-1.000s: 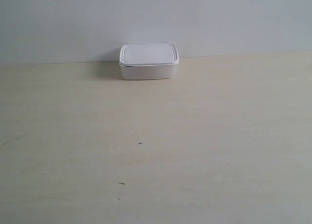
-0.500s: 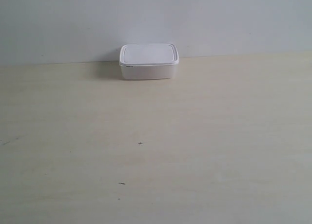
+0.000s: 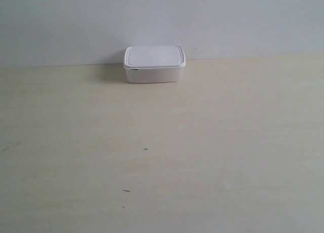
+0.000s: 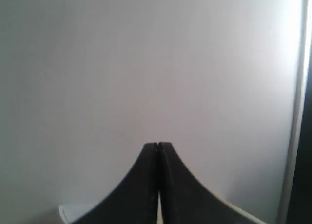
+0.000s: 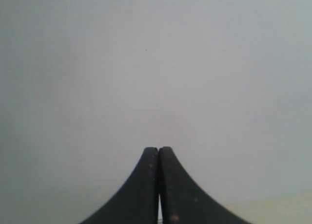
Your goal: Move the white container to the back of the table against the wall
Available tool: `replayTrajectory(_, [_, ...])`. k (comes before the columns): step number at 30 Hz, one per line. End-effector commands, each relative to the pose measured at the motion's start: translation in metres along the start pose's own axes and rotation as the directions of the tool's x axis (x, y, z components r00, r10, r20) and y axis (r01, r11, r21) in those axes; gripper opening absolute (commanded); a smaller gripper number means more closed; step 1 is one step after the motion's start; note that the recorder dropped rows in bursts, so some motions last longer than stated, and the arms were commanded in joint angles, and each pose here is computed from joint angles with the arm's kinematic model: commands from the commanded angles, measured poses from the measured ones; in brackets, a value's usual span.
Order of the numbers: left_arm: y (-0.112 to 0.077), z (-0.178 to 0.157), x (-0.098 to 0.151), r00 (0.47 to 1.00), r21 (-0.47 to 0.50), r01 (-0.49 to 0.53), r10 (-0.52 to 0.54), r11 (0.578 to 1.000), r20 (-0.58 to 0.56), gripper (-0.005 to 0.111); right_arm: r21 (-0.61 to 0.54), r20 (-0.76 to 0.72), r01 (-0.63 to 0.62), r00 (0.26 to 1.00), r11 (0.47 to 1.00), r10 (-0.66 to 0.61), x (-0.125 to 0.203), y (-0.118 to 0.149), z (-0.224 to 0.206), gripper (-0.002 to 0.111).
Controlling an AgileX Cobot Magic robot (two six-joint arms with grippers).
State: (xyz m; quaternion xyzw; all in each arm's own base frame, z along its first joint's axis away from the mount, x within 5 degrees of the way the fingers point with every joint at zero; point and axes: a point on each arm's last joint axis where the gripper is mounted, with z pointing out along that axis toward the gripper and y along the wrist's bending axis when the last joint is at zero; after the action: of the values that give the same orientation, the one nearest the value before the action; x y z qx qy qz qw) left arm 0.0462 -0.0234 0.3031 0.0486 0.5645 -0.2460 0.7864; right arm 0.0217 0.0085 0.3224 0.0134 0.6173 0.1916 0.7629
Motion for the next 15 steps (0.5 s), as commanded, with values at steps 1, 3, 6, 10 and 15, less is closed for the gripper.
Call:
replayTrajectory(1, [0.017, 0.001, 0.020, 0.944, -0.217, 0.279, -0.309, 0.935, -0.117, 0.000, 0.007, 0.001, -0.003, 1.000, 1.000, 0.003, 0.001, -0.001, 0.001, 0.000])
replayTrajectory(3, [0.020, -0.002, 0.026, 0.935, -0.267, 0.269, -0.318, 0.925, -0.159, 0.000, 0.010, 0.000, 0.010, 1.000, 1.000, -0.010, 0.001, -0.001, 0.001, 0.000])
replayTrajectory(6, [0.022, -0.007, 0.034, 0.934, -0.270, 0.269, -0.318, 0.925, -0.161, 0.000, 0.026, 0.000, 0.034, 0.999, 0.999, -0.034, 0.007, -0.004, 0.002, 0.000])
replayTrajectory(10, [0.023, -0.019, 0.041, 0.926, -0.271, 0.323, -0.362, 0.907, -0.107, 0.000, 0.070, -0.018, 0.042, 0.999, 0.997, -0.040, 0.026, -0.011, 0.001, 0.000])
replayTrajectory(15, [0.023, -0.023, 0.040, 0.897, -0.278, 0.412, -0.441, 0.868, -0.046, 0.000, 0.138, -0.086, 0.050, 0.996, 0.989, -0.039, 0.051, -0.021, 0.004, 0.000])
